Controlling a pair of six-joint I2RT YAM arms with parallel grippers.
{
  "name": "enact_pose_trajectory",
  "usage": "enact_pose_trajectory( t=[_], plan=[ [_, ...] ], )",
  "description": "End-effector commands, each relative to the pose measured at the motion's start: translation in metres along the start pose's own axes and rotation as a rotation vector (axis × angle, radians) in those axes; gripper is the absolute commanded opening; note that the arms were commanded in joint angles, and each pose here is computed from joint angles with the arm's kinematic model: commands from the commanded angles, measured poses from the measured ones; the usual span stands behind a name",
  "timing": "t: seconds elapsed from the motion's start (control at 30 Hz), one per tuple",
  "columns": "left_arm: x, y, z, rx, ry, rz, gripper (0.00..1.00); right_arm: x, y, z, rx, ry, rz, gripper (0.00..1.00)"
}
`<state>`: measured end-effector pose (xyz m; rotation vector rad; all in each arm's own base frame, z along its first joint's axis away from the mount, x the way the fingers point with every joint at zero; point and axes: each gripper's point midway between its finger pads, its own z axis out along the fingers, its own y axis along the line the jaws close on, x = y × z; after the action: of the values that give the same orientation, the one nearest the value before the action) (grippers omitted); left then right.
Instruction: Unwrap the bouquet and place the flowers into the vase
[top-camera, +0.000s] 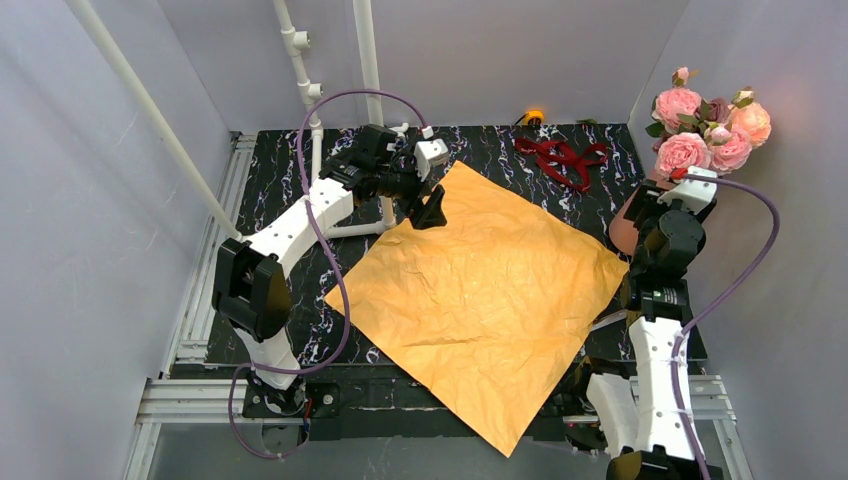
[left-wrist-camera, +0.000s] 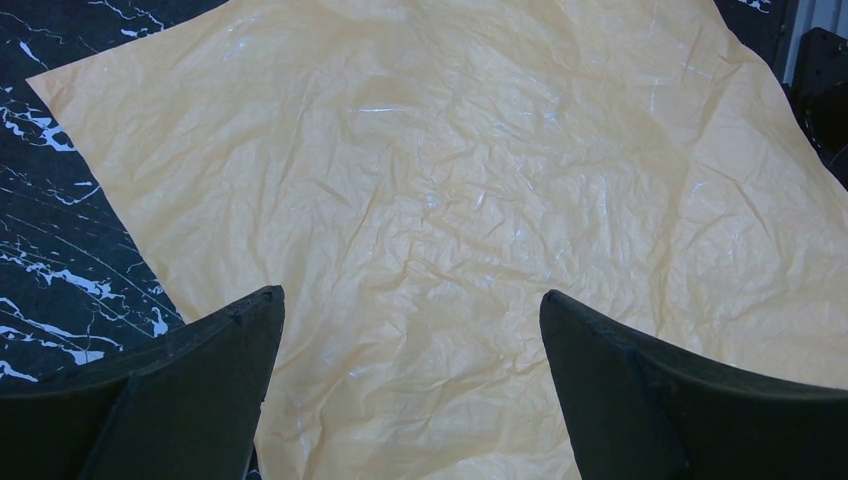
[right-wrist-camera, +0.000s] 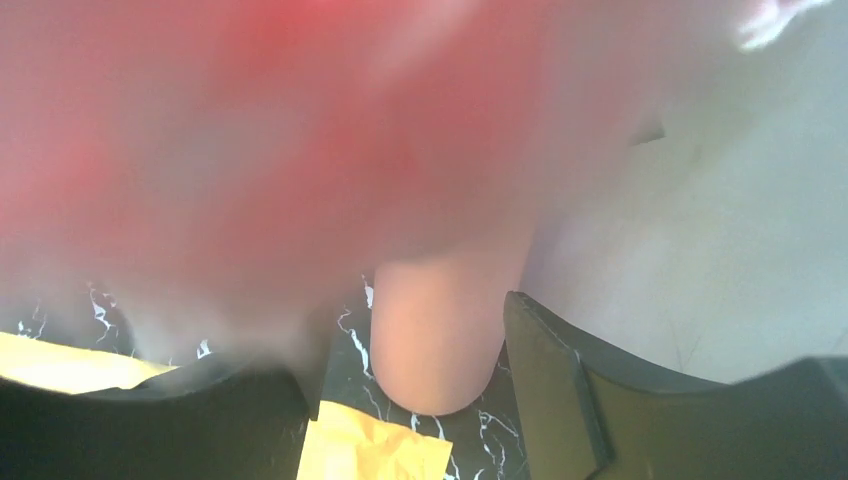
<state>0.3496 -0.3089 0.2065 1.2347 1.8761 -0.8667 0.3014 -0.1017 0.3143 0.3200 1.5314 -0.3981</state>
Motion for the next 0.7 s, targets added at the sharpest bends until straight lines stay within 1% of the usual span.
enact_pose_trajectory(
  t=[0.0, 0.23, 0.37, 0.5, 0.6, 0.67],
  plan=[
    [0.007, -0.006, -0.003, 0.013, 0.013, 0.0, 1.0, 0.012, 0.007, -0.015, -0.07, 0.026, -0.023, 0.72],
    [0.017, -0.008, -0.006, -0.009, 0.025, -0.001, 1.0, 0.029, 0.023, -0.035, -0.208, 0.059, -0.096, 0.78],
    [0.021, -0.008, -0.01, -0.038, 0.028, -0.009, 1.0, 0.036, 0.034, -0.046, -0.315, 0.055, -0.19, 0.85],
    [0.03, -0.007, -0.015, -0.083, 0.043, -0.06, 1.0, 0.042, 0.049, -0.059, -0.444, 0.048, -0.27, 0.91],
    [0.04, -0.005, -0.021, -0.121, 0.058, -0.123, 1.0, 0.058, 0.062, -0.07, -0.566, 0.101, -0.352, 0.94],
    [0.05, -0.004, -0.028, -0.154, 0.07, -0.176, 1.0, 0.078, 0.064, -0.076, -0.627, 0.18, -0.407, 0.96]
  ],
)
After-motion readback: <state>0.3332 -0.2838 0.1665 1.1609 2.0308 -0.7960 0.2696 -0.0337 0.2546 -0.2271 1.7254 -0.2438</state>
